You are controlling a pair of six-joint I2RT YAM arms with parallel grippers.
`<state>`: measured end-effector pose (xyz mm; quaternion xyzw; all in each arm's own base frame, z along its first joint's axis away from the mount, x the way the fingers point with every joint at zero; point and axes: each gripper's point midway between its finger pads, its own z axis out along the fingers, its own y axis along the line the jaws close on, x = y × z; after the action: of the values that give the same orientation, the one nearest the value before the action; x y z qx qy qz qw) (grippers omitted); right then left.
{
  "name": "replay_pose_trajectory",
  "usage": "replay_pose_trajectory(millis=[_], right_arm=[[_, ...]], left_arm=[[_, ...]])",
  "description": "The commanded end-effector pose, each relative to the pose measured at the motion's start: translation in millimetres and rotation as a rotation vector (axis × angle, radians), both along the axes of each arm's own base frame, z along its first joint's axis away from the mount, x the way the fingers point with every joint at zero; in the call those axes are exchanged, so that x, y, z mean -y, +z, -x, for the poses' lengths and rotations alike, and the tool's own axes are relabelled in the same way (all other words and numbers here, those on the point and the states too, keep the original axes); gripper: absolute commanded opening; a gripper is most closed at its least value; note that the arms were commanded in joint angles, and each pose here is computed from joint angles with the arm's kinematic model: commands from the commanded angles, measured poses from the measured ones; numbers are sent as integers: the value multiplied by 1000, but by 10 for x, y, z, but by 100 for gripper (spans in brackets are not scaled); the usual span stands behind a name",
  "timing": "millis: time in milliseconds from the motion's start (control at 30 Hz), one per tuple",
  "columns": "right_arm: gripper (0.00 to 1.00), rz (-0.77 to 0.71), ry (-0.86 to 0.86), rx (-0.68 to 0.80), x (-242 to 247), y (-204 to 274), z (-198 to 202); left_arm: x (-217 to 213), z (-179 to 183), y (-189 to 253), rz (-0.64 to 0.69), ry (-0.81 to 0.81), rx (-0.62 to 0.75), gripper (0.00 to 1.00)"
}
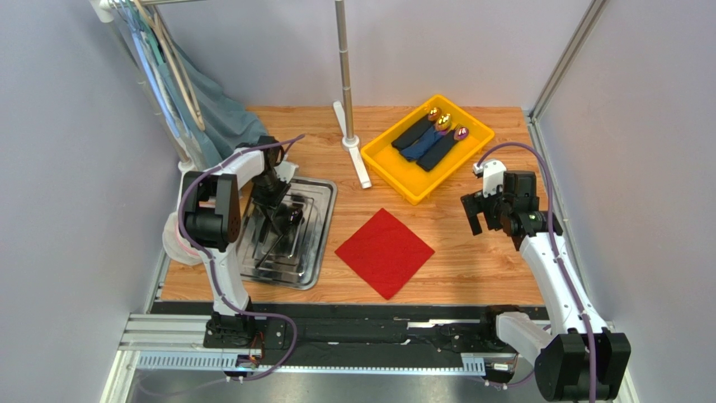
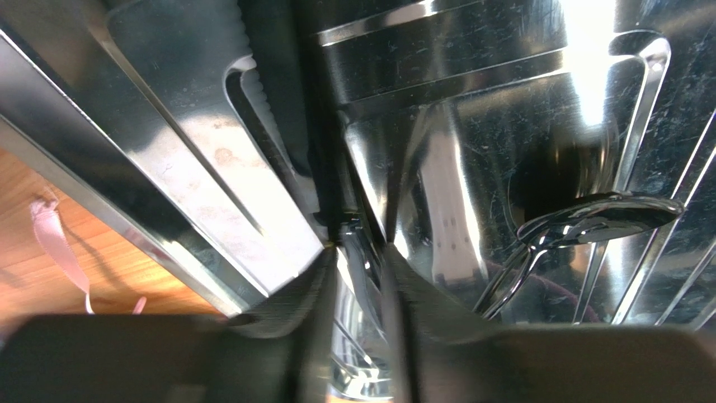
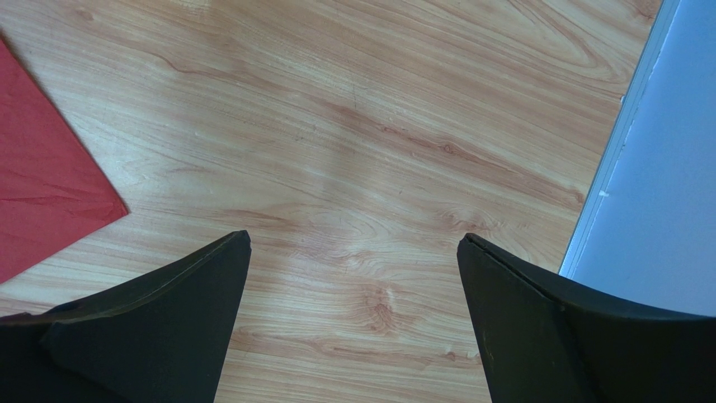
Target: Place the utensils on the paper napkin and roll it up
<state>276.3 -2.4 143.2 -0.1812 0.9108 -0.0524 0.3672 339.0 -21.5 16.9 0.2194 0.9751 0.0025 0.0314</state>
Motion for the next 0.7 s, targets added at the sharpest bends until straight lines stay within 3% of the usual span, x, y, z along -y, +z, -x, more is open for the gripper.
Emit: replay_pose_trajectory(millis=[0,33,133,500,667], right_arm=[[100,-25,-3,51,-35,184,-106],[100,-25,-3,49,-35,180,-107],[100,-36,-3,50,-51,195,-112],[100,-222,15,28,-360,361,-142],[100,-289,24,14,-469,416,-174]], left_arm=[[44,2,-48,28,36,-7,24],[39,6,-47,25,38,-8,14],[81,-30,57,46,59,11,0],[495,52,947,190,218,117,0],[772,209,1160,254,371,101,0]])
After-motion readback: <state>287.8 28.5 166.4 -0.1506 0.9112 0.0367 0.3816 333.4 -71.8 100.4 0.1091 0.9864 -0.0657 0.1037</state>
